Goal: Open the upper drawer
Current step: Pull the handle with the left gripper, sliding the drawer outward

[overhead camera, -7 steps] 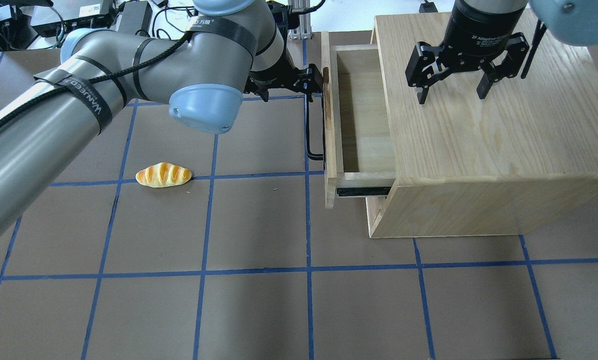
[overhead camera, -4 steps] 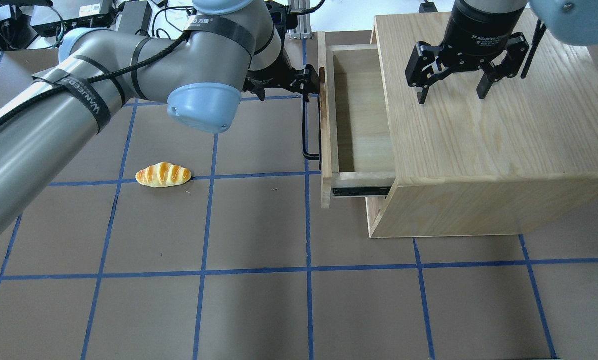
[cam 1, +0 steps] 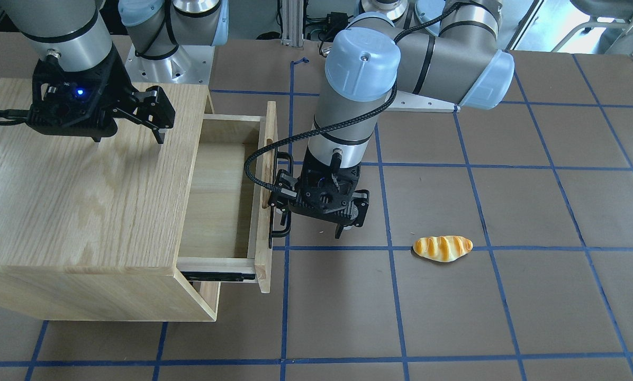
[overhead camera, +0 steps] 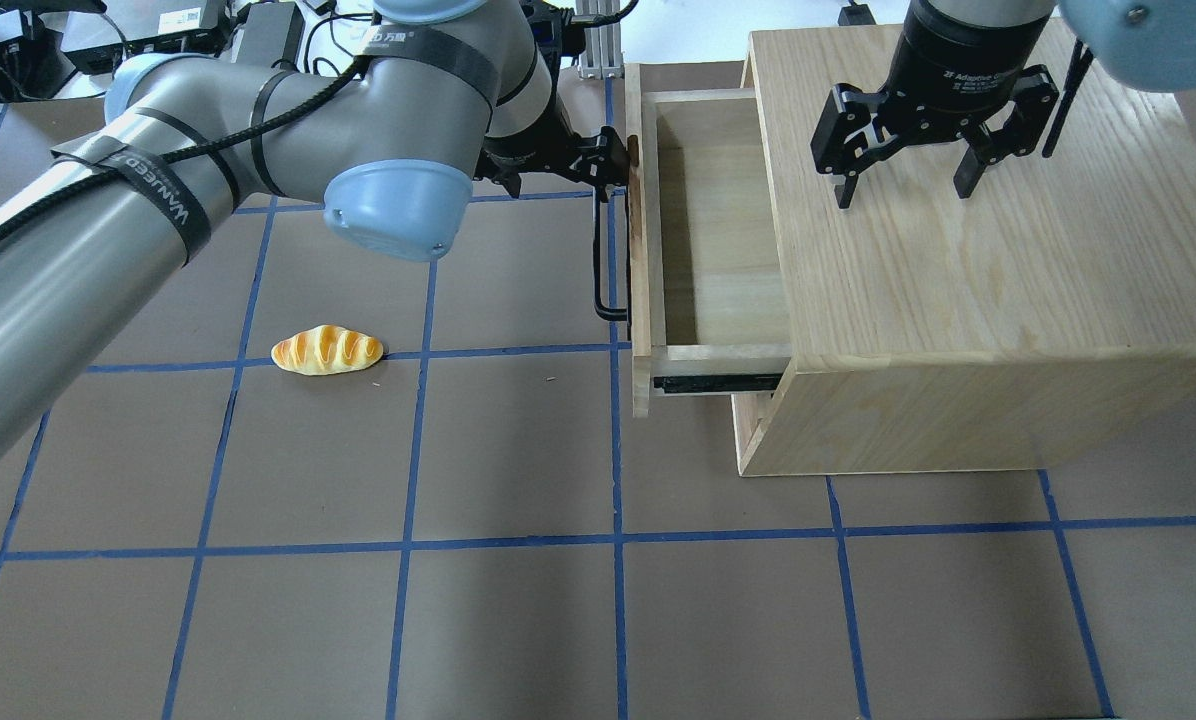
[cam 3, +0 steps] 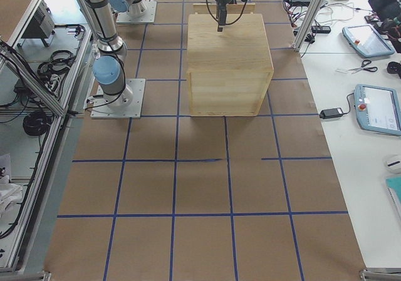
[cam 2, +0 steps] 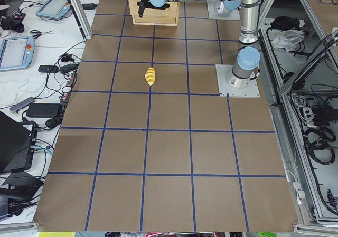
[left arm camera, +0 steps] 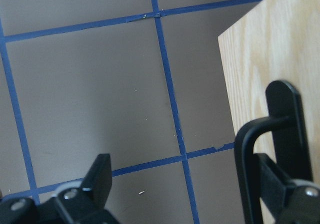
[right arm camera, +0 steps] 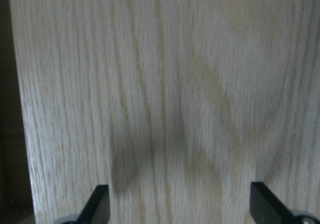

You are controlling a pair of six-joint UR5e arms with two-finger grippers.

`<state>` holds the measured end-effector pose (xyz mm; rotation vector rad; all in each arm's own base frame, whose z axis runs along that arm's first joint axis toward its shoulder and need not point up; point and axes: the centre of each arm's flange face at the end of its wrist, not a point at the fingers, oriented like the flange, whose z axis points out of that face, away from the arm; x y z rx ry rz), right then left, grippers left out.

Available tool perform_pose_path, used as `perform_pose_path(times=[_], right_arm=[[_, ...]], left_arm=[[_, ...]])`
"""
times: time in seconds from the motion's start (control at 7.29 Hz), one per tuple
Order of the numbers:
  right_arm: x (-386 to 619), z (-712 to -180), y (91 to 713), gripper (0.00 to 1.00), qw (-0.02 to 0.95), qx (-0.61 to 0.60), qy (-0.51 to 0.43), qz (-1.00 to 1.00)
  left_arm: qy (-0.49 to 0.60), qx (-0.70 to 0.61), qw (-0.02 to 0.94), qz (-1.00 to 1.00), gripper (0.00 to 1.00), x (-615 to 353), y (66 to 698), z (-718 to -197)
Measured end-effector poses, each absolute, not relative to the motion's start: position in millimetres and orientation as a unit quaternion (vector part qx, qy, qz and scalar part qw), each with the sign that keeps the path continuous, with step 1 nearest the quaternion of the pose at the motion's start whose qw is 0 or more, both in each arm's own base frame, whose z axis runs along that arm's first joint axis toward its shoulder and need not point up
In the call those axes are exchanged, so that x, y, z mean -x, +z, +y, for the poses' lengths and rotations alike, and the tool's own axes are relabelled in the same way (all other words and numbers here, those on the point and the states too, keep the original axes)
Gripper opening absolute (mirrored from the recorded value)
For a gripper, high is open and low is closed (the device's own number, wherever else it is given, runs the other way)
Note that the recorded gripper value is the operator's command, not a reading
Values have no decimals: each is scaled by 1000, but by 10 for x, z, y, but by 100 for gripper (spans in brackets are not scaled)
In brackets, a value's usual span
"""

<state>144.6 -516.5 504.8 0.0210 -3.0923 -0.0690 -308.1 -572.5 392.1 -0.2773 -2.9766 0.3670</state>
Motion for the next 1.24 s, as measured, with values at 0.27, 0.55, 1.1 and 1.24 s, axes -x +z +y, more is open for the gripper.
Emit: perform_pose_path(times=[0.27, 0.55, 1.1, 1.24], right_arm=[[-1446, -5165, 5048, 100, 24, -7, -22, -999], [-1448, -5165, 5048, 100, 24, -7, -22, -999], [-1448, -5165, 5049, 100, 24, -7, -22, -999], [-1448, -5165, 5049, 100, 24, -7, -22, -999]], left_arm=[[121, 97, 62, -986, 100, 3007, 3923, -5758], [120, 100, 61, -986, 100, 2972, 3925, -5771], [121, 113, 56, -985, 100, 2851, 3964, -5805], [121, 113, 56, -985, 100, 2832, 3967, -5812]])
